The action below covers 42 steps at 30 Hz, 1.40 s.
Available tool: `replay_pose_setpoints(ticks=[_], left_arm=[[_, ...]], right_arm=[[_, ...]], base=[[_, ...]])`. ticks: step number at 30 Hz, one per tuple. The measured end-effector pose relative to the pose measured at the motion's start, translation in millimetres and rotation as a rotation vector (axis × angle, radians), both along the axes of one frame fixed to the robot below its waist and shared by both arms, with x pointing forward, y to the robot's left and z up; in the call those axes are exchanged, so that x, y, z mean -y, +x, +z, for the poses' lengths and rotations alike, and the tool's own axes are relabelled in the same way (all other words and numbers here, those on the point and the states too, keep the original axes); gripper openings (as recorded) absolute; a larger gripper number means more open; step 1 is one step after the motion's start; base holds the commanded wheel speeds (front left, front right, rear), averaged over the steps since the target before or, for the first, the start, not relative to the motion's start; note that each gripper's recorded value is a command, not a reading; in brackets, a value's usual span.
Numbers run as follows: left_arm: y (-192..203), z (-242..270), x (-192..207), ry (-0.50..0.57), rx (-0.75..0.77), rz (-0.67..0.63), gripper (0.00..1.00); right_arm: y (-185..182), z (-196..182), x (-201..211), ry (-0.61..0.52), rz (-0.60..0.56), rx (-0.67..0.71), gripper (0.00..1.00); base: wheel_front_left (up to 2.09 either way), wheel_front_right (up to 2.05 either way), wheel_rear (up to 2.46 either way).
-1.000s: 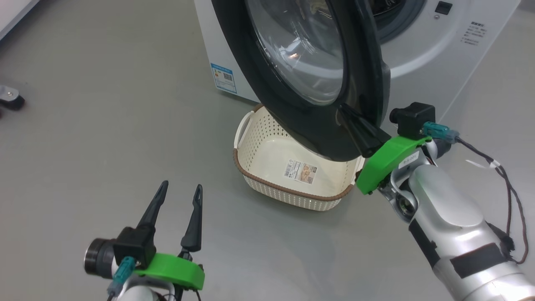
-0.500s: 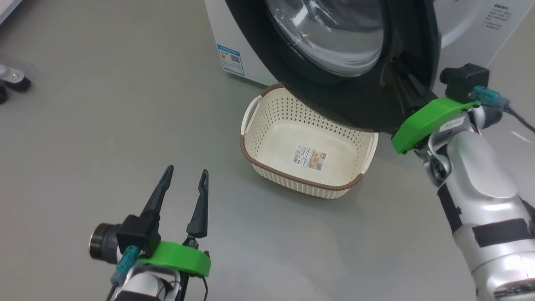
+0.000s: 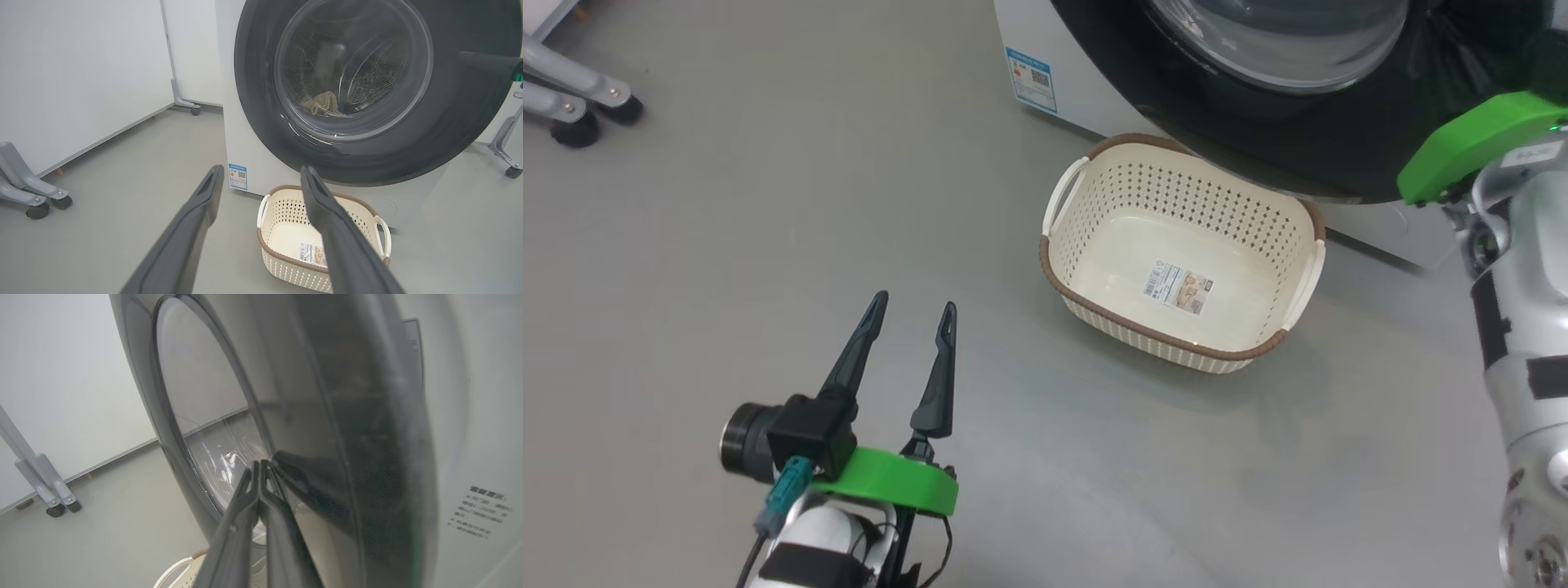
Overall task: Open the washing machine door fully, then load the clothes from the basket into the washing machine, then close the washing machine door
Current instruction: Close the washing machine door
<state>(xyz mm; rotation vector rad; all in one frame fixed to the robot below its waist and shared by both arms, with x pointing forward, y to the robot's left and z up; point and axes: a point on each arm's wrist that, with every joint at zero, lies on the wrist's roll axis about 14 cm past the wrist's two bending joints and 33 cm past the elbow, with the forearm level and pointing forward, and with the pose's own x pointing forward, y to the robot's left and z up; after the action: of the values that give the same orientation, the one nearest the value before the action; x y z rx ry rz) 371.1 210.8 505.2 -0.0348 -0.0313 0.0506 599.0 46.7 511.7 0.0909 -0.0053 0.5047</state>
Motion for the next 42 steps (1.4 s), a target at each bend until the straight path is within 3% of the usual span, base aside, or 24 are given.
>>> replay_pose_setpoints(ticks=[10, 21, 34, 42], left_arm=[[0.9, -4.9, -5.2, 0.004, -0.02, 0.022, 1.0], [-6.6, -4.6, -12.2, 0.02, -0.028, 0.042, 1.0], [-9.0, 4.0, -10.3, 0.022, 0.0, 0.033, 1.0], [-8.3, 3.8, -8.7, 0.006, 0.004, 0.023, 1.0]], right_arm=[[46.3, 4.9, 22.4, -0.017, -0.091, 0.02, 0.0], [70.0, 16.2, 39.1, 0.025, -0.175, 0.015, 0.0], [56.4, 32.3, 20.3, 0.036, -0.143, 0.029, 0.0], [21.3, 21.5, 8.1, 0.1, -0.106, 0.008, 0.0]], base=[[0.0, 0.0, 0.0], [0.0, 0.0, 0.0], [0.0, 0.0, 0.0], [0.0, 0.0, 0.0]])
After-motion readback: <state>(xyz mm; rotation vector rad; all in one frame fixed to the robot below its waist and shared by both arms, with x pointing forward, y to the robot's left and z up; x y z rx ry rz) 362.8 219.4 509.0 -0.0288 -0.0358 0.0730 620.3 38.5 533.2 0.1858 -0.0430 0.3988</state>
